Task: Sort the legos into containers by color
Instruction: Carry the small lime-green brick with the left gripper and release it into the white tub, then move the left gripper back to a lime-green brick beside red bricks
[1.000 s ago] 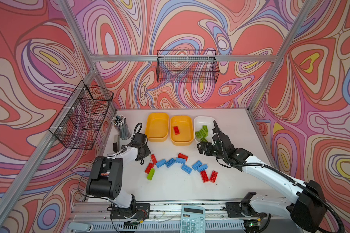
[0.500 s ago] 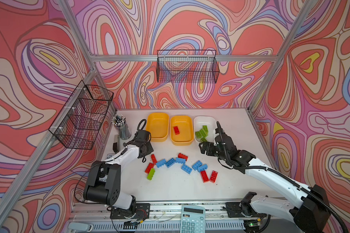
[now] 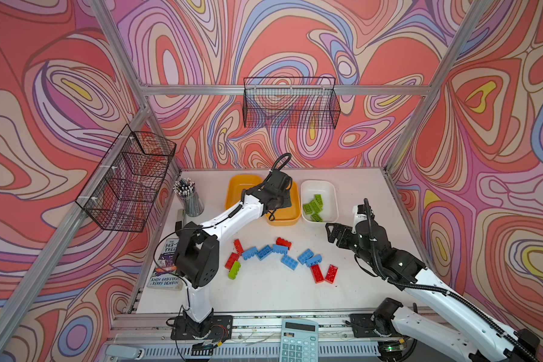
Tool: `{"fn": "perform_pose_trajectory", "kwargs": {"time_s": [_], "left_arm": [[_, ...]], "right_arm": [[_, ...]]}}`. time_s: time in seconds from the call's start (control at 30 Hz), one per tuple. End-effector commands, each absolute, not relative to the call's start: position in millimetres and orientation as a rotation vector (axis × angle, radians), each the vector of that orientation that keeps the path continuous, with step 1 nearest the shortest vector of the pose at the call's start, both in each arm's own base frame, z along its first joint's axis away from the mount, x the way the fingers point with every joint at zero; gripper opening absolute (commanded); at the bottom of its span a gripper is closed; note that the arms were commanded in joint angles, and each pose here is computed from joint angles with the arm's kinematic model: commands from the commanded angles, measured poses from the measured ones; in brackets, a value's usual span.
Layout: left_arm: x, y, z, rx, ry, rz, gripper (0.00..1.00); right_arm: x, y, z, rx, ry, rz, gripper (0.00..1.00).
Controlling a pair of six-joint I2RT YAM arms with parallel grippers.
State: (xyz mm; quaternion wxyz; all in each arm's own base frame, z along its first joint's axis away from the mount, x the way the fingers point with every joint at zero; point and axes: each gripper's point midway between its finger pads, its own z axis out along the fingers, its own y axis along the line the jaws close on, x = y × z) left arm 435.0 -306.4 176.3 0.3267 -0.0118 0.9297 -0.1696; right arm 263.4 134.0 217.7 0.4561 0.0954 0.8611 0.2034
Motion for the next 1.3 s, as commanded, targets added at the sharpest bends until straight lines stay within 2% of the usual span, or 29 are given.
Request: {"fn": "perform_pose_trajectory", "kwargs": {"time_s": [0.0,0.13,0.27,0.33,0.37,0.43,0.5,0.53,0.73,0.87,1.1,1.27], "left_arm": [[437.7,-351.9,169.2,0.071,2.475,-0.52,0.16],[456.7,-402.0,156.6,0.08,2.451,-0.709,0.17],[470.7,-423.5,134.7,0.054,2.469,-0.771,0.18],[474.2,-431.2,125.4,0.05,2.483,-0.794,0.22],[474.7,-433.4,121.5,0.049,2.49,-0.803,0.3],[474.5,-437.1,118.7,0.051,2.493,-0.825,0.58],[473.2,-438.4,122.2,0.057,2.486,-0.835,0.69],[473.1,-437.5,125.1,0.059,2.48,-0.835,0.7],[455.5,-427.1,163.4,0.091,2.428,-0.878,0.69],[430.2,-396.1,184.2,0.095,2.388,-0.84,0.68],[360.4,-282.6,185.7,0.014,2.404,-0.513,0.65],[292.0,-193.9,158.1,-0.101,2.463,-0.306,0.64]], "right_arm": [[253.8,118.3,212.6,0.288,2.126,0.458,0.98],[245.9,107.8,218.1,0.303,2.106,0.444,0.98],[239.6,99.3,222.4,0.315,2.092,0.43,0.98],[236.5,95.6,223.0,0.319,2.088,0.425,0.98],[235.2,94.4,222.9,0.319,2.087,0.423,0.98],[232.9,92.2,224.6,0.321,2.08,0.426,0.98],[231.6,90.7,225.4,0.324,2.075,0.427,0.98],[231.5,90.6,225.6,0.325,2.074,0.427,0.98],[233.8,95.1,226.3,0.303,2.083,0.431,0.98],[236.8,101.9,229.2,0.276,2.092,0.445,0.98],[248.0,125.7,223.5,0.213,2.126,0.504,0.98],[262.6,152.4,213.0,0.157,2.164,0.564,0.98]]}}
